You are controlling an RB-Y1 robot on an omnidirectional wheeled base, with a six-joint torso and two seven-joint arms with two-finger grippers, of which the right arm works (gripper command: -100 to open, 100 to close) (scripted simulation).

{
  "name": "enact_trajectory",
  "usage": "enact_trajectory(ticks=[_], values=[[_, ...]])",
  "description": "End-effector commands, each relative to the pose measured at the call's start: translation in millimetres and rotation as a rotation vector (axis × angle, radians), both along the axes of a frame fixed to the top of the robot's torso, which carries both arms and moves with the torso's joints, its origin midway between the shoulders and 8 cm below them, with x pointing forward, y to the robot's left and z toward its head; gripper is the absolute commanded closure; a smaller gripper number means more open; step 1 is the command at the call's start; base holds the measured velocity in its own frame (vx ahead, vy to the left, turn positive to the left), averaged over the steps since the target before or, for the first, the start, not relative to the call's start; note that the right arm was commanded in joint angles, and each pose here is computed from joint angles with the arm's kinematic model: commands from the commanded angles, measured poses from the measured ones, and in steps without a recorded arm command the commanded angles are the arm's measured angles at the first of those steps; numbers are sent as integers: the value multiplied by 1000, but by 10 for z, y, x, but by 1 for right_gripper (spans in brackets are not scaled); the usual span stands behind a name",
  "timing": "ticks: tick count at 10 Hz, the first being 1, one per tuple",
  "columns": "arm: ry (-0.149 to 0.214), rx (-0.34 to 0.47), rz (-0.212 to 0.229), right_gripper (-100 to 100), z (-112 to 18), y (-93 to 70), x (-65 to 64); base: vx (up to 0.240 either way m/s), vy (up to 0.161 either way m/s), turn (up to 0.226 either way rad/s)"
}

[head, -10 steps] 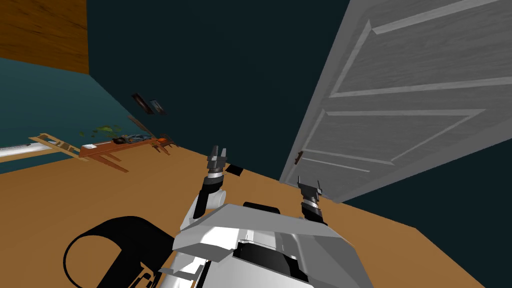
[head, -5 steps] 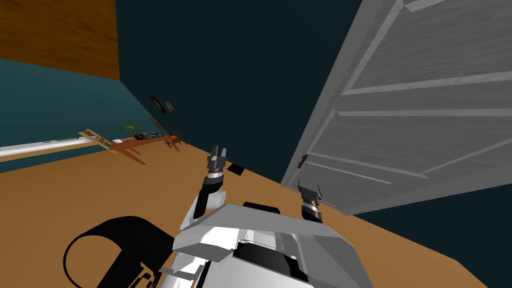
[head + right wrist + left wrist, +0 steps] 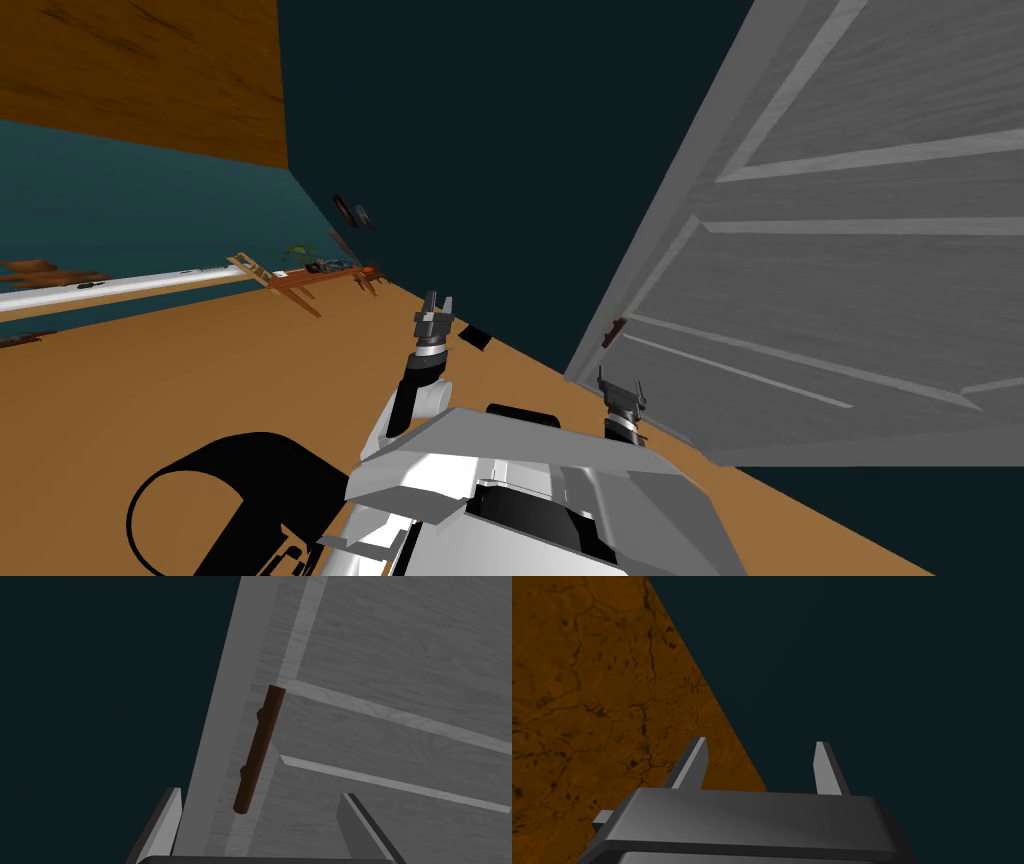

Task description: Pull the door open

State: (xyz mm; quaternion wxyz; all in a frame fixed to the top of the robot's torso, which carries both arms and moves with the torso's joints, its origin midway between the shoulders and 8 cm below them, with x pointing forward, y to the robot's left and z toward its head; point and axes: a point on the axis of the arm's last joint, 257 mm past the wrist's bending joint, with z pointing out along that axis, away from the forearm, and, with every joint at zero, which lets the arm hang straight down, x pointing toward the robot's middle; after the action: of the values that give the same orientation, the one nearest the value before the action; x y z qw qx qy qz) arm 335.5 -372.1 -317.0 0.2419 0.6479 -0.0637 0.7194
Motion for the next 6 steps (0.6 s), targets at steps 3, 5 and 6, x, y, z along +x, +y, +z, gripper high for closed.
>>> enact_trajectory(ticks=[3,5,6], values=[[11,91,-26,-100,-237,-99,-126,65,-114,161],[17,141,-43,-100,-378,-161,-209,86,-119,167],[20,168,-54,-100,-453,-196,-257,77,-141,161]])
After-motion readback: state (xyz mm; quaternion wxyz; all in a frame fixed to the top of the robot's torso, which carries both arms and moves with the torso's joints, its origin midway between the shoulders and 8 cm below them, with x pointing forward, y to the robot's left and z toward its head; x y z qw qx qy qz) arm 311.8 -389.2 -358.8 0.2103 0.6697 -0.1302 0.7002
